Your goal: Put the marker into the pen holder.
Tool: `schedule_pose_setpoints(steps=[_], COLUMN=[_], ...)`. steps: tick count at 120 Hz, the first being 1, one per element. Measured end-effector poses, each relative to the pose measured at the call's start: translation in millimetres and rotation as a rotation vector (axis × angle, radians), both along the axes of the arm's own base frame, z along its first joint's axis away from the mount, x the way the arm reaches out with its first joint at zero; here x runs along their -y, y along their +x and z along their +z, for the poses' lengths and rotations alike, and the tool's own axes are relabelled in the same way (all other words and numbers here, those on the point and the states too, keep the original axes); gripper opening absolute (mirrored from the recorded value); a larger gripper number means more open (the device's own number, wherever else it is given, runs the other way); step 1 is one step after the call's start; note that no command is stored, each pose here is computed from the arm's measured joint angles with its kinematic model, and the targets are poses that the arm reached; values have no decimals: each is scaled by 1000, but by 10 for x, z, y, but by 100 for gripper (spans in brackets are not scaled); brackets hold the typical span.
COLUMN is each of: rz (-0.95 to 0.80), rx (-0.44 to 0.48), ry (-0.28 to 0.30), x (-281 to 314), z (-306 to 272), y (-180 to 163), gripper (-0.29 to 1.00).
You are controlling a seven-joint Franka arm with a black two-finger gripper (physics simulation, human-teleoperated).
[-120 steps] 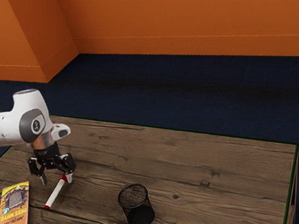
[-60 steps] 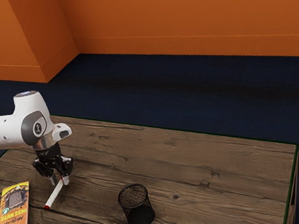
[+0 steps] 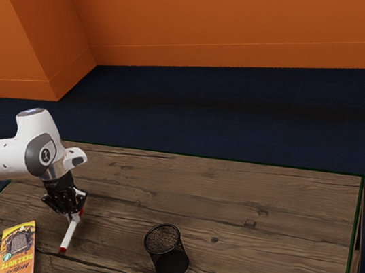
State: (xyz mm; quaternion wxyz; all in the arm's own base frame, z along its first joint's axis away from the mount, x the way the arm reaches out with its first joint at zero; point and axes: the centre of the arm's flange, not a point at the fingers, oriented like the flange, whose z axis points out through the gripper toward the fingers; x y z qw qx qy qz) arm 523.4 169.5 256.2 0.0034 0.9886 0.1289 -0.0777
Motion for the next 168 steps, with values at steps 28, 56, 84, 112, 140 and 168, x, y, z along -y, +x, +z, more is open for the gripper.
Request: schedule_pose_setpoints(steps=[28,56,84,112,140,168], rz=[-44,-200,-437,-527,-558,-490], rx=[103,253,379,421,438,441], ry=[55,112,160,144,134,140], x=[78,803,1978,2670,3297,3429], z=[634,1509,1933,1724,1649,1596], y=[86,196,227,144,-286,-527], gripper=[-8,-8,-8,-8,-8,-8])
